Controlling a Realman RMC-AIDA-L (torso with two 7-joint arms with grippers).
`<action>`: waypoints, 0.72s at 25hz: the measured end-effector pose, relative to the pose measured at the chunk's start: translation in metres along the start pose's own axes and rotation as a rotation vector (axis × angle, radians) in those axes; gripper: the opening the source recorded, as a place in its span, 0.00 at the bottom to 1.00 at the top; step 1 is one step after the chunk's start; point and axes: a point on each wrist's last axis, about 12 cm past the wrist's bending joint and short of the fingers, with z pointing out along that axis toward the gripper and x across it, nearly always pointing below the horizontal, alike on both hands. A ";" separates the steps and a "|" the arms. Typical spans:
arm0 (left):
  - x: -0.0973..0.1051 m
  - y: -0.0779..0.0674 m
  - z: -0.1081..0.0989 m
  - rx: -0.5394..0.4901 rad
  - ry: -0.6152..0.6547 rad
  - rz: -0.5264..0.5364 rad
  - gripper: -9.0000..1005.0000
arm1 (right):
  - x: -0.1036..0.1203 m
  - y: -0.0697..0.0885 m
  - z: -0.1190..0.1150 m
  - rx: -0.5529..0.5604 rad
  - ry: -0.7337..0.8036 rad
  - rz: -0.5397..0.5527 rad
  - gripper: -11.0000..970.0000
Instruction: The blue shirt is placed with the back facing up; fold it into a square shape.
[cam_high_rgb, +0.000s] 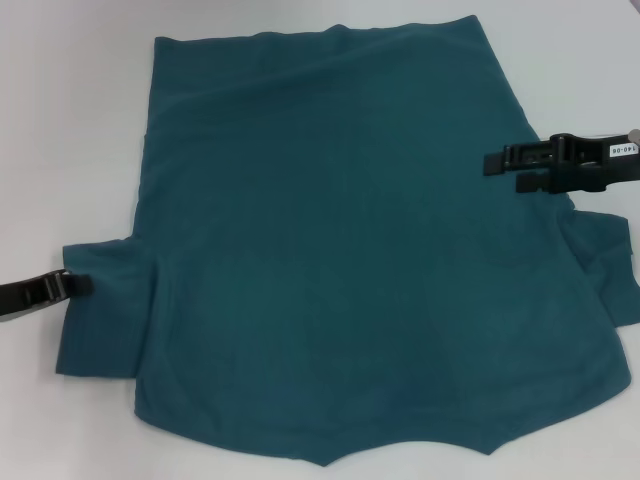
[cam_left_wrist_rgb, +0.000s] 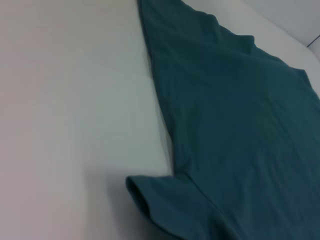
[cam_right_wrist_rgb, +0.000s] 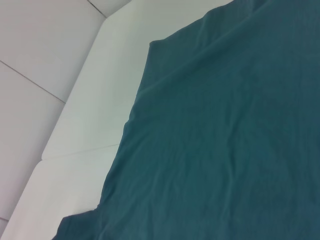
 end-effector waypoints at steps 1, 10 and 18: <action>-0.002 0.000 -0.001 -0.007 -0.004 0.016 0.01 | 0.000 0.000 0.000 0.000 0.000 0.000 0.84; -0.018 0.008 -0.007 -0.110 -0.004 0.073 0.01 | 0.000 0.000 0.000 0.000 0.000 0.000 0.84; -0.035 0.006 -0.010 -0.186 0.024 0.097 0.01 | 0.000 0.000 0.000 -0.003 0.003 0.000 0.84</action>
